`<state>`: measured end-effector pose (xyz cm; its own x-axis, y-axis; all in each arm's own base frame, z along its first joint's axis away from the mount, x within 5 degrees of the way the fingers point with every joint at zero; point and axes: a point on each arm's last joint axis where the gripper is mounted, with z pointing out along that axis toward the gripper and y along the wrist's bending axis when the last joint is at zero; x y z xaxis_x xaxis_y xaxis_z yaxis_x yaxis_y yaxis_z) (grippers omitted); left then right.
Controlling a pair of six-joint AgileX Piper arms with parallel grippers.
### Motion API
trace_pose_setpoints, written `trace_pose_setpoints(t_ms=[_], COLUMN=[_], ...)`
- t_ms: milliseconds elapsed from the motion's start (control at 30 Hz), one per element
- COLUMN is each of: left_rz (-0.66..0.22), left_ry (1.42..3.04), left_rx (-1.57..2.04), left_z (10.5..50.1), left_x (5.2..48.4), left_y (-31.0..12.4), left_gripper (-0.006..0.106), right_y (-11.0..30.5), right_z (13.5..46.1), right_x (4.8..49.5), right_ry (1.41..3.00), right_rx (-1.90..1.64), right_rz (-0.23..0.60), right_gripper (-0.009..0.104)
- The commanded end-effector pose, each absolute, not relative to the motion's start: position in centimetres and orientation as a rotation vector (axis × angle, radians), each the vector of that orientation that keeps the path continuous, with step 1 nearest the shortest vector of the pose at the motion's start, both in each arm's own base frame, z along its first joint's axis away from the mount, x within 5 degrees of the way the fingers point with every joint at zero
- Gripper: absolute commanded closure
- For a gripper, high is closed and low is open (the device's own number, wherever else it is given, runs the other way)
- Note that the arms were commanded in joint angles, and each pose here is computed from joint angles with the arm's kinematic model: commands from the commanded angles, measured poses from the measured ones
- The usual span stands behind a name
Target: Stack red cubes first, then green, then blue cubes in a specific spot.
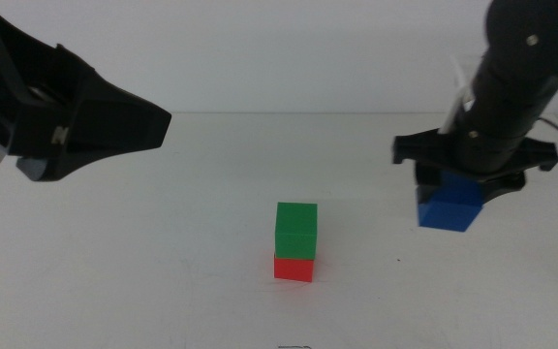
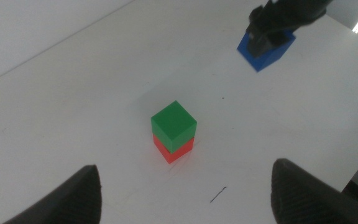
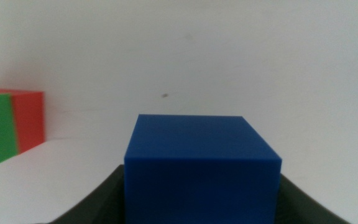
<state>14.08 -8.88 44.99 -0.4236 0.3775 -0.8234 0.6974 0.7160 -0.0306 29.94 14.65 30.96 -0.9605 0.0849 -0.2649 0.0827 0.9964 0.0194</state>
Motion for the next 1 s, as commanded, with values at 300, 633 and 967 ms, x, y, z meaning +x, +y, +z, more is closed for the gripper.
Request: trace_pose_setpoints(t_ms=[300, 633, 967], left_rz=[-0.509, -0.509, -0.509], left_ry=[1.974, 1.974, 1.974], left_rx=[0.767, 0.767, 0.767], left_z=[46.3, 46.3, 46.3], left_x=[13.8, 13.8, 13.8], left_y=[-8.9, -8.9, -8.9], left_gripper=[0.007, 0.007, 0.007], right_y=[19.5, 26.3, 27.6], right_z=[33.9, 32.2, 31.8], right_x=[29.7, 31.0, 31.2], right_ry=[2.801, 2.816, 2.813], right_rx=[0.126, 0.016, 0.0], right_rz=[0.071, 0.146, 0.158], right_gripper=[0.096, 0.096, 0.096])
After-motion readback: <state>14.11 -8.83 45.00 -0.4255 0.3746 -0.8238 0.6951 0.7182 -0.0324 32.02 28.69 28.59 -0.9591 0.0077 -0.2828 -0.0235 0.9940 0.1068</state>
